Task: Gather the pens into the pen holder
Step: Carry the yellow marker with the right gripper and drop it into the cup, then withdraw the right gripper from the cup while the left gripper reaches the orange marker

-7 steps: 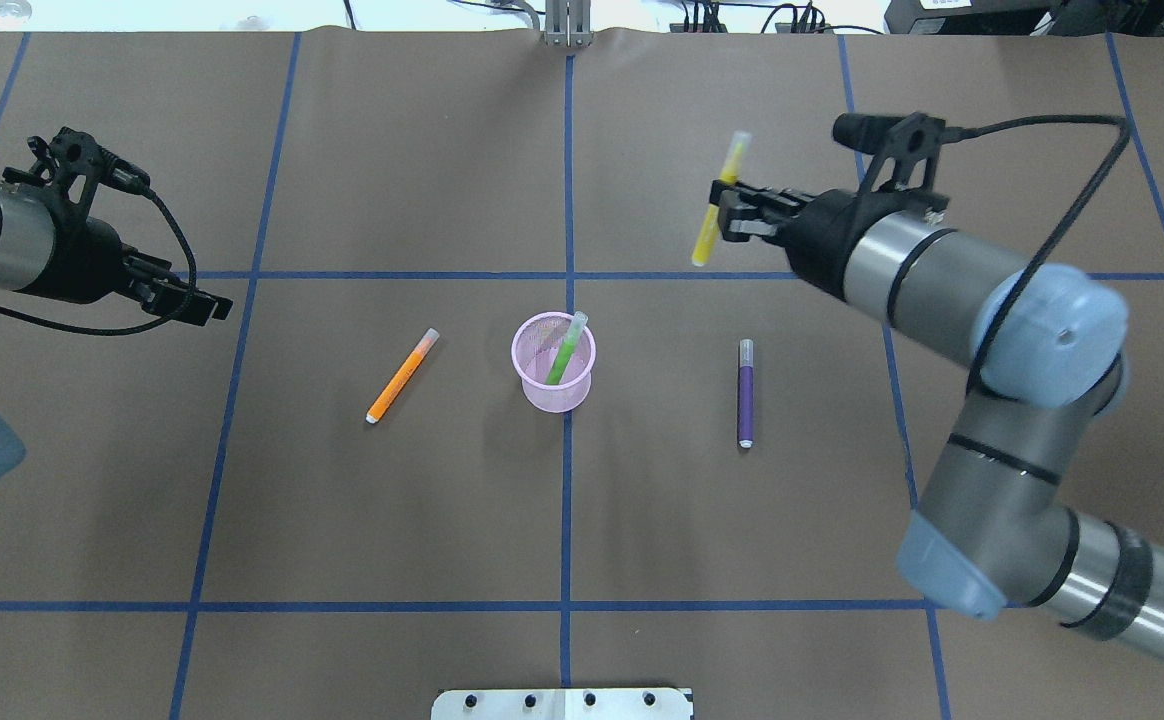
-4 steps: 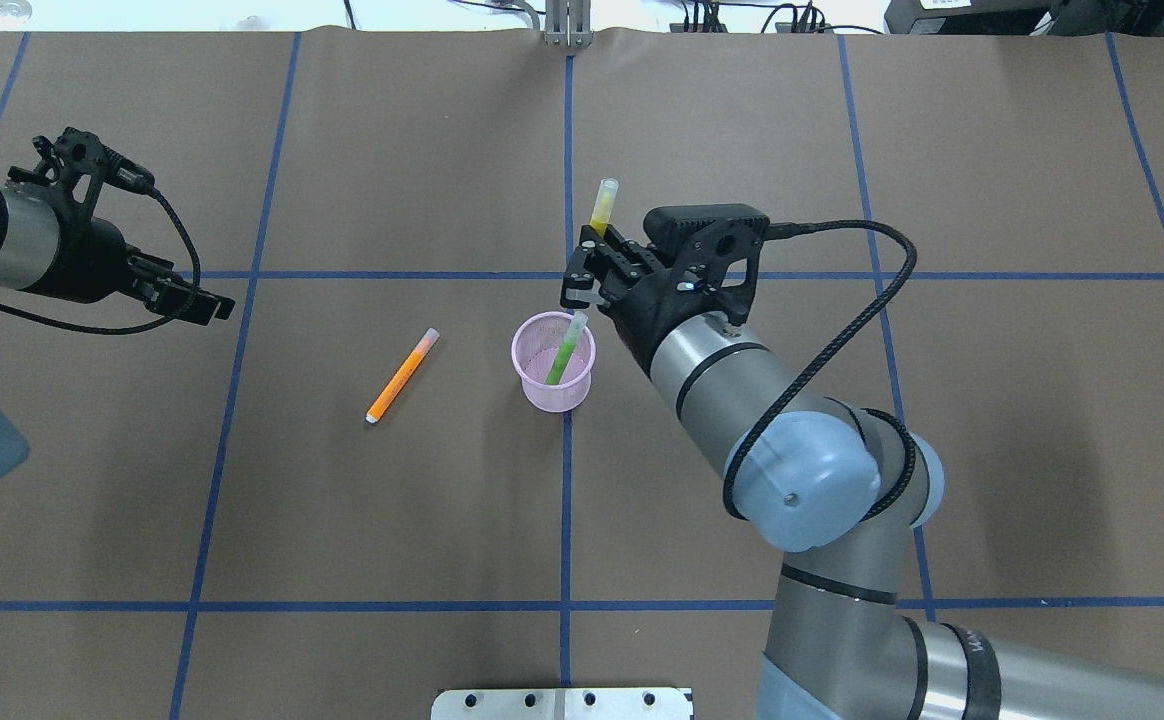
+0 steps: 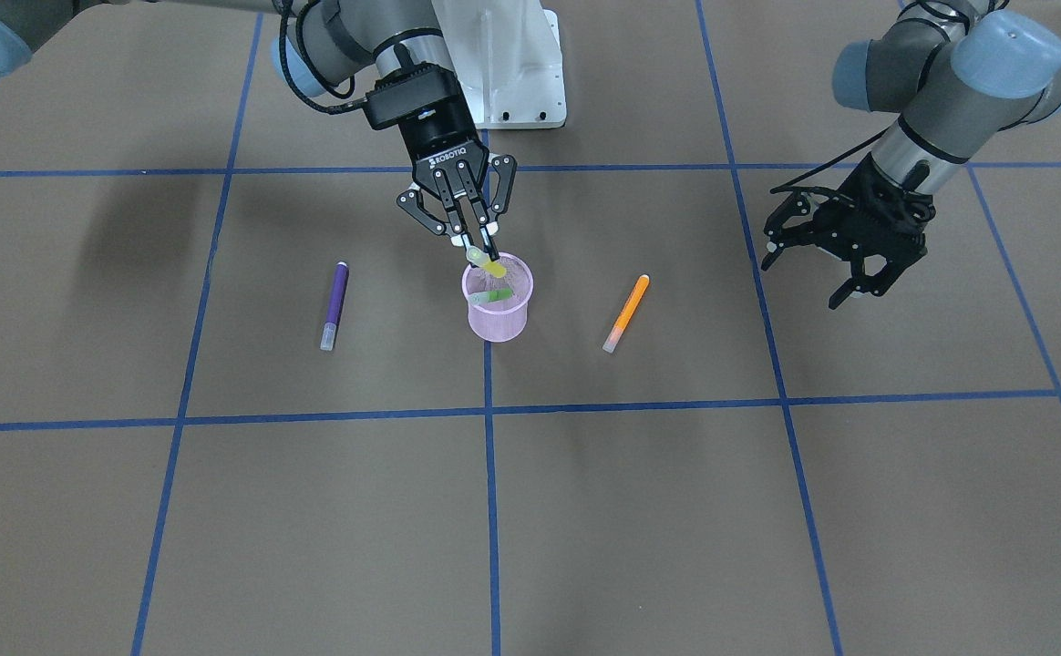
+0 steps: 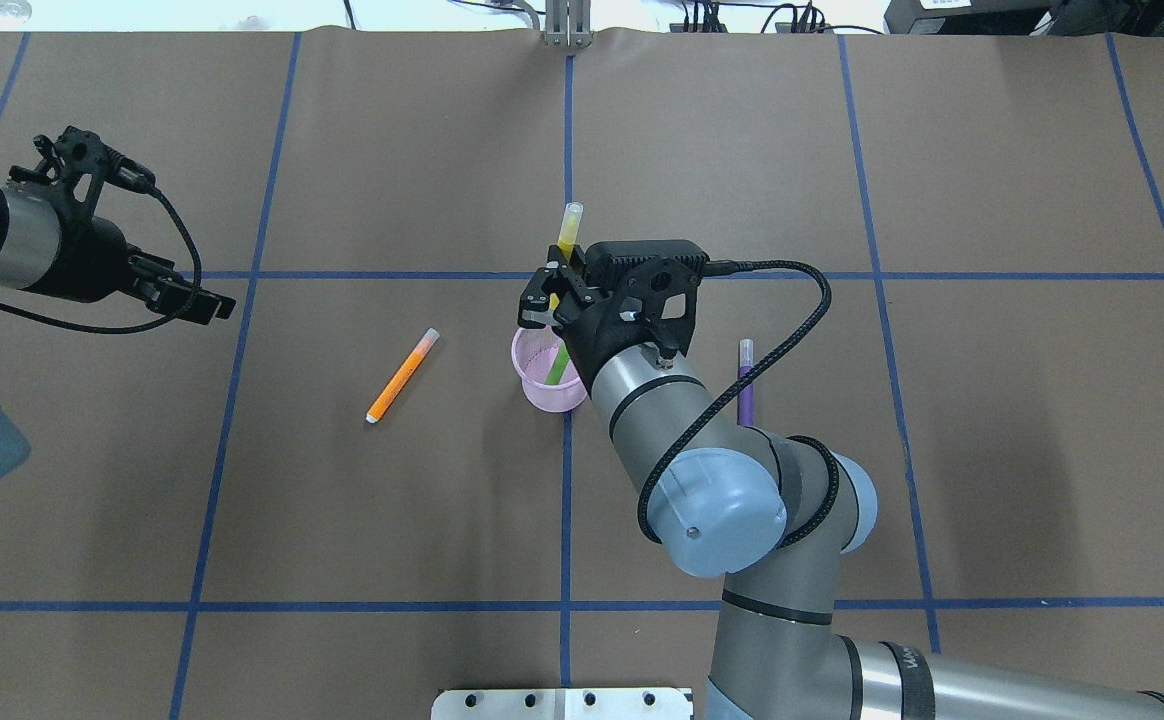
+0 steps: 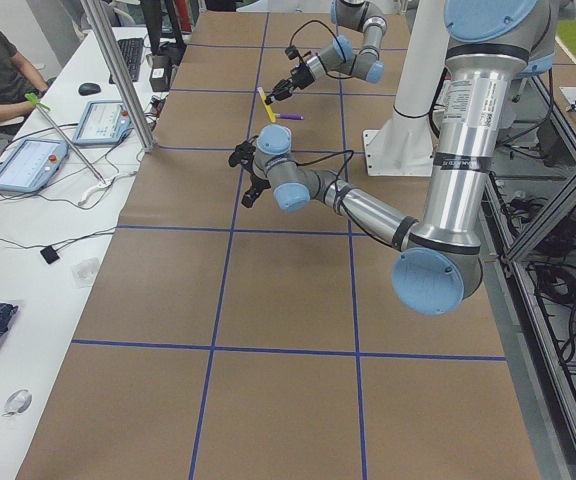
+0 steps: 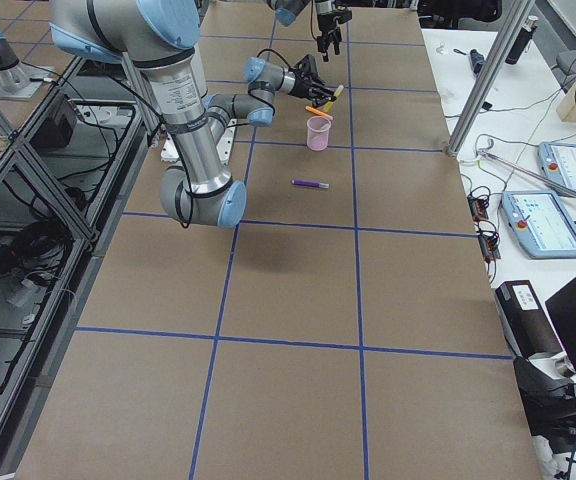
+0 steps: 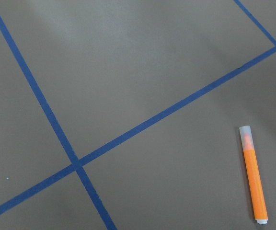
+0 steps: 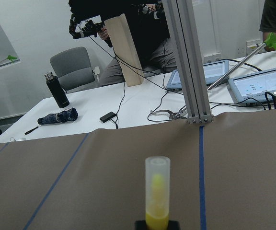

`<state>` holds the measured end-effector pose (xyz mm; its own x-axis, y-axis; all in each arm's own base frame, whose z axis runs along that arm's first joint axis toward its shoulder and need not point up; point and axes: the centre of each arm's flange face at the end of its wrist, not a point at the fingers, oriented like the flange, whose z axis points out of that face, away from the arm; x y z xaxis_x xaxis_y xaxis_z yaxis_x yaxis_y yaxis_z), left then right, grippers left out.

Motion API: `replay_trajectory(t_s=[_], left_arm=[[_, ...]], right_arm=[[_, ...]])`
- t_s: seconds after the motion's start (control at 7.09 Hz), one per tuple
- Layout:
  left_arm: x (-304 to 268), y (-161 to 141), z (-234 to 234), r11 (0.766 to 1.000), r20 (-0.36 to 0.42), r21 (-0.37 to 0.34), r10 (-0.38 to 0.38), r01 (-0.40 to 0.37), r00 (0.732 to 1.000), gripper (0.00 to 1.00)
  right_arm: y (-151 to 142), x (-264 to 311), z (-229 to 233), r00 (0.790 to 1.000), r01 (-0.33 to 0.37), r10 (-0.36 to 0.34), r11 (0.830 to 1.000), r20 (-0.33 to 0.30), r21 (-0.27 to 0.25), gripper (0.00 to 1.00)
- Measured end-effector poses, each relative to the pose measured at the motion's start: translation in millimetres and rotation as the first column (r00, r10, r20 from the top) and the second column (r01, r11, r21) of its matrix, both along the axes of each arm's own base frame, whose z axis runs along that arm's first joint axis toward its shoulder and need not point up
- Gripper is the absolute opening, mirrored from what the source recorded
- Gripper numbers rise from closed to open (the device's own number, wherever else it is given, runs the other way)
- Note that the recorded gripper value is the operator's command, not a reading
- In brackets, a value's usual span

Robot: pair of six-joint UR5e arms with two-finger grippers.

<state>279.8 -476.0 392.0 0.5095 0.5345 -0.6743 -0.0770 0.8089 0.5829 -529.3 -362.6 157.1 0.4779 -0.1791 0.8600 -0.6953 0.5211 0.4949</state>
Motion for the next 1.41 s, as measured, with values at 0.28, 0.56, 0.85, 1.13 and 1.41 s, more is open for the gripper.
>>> replay_trajectory(t_s=[0.28,0.56,0.85,1.13,1.41], left_arm=[[0,0,0,1.0,0.0,0.0,-0.001,0.001,1.0,0.99],[1,0,0,1.0,-0.002,-0.008,-0.005,0.005,1.0,0.99],[7,-4,-9,0.999,-0.01,-0.048,-0.019,0.019,1.0,0.99],[37,-33,-64,0.991,0.056,-0.136,-0.013,0.021,0.998,0.99],[98,-42,-113,0.977,0.119,-0.214,0.043,-0.017,0.992,0.99]], right_arm=[[12,-10,6,1.0,0.009,-0.009,1.0,-0.011,-0.004,0.7],[16,-16,14,1.0,-0.012,0.012,1.0,-0.029,-0.002,0.72],[16,-11,9,1.0,-0.018,0.018,1.0,-0.017,0.002,0.71],[15,8,16,1.0,0.01,-0.01,1.0,-0.001,-0.006,0.7],[-10,35,56,0.996,0.084,-0.085,0.994,-0.006,-0.076,0.69]])
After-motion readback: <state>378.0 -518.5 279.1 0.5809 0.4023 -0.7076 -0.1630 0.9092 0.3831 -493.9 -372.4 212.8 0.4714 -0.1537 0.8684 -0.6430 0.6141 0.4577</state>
